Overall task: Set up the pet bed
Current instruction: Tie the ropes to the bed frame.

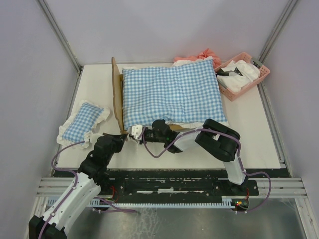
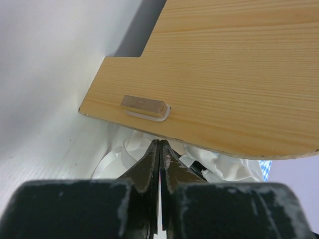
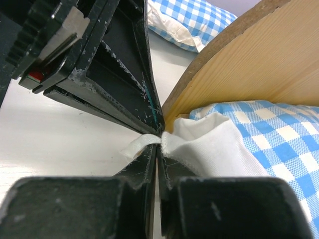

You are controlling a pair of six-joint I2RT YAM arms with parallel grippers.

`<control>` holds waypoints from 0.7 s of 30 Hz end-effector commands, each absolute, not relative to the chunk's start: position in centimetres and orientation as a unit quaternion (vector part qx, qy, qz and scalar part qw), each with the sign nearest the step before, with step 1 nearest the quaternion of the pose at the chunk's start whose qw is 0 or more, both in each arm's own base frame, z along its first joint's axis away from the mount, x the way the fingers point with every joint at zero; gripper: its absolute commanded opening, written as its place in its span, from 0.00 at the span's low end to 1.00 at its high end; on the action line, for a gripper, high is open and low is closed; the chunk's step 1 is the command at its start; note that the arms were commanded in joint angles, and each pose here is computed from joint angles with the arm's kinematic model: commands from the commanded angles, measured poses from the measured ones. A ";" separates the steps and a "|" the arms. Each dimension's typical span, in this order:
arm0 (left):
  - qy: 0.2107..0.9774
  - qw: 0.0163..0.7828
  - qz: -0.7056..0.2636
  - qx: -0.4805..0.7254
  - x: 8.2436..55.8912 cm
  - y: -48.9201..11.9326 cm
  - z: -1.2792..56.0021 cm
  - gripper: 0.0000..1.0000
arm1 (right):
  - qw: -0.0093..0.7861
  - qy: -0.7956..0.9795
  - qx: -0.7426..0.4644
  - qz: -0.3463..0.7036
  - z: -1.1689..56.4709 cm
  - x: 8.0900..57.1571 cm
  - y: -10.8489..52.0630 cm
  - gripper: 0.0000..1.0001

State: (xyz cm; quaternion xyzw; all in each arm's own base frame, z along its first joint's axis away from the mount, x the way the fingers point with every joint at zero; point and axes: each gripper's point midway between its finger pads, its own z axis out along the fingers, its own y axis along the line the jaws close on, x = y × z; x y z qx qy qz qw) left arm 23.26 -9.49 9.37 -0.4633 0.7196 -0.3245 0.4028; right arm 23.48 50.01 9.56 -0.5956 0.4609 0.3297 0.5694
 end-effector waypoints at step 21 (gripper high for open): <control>0.694 0.424 -0.334 -0.476 23.9 -8.9 11.1 0.03 | 0.569 0.464 -0.596 0.324 8.8 23.3 49.9 0.28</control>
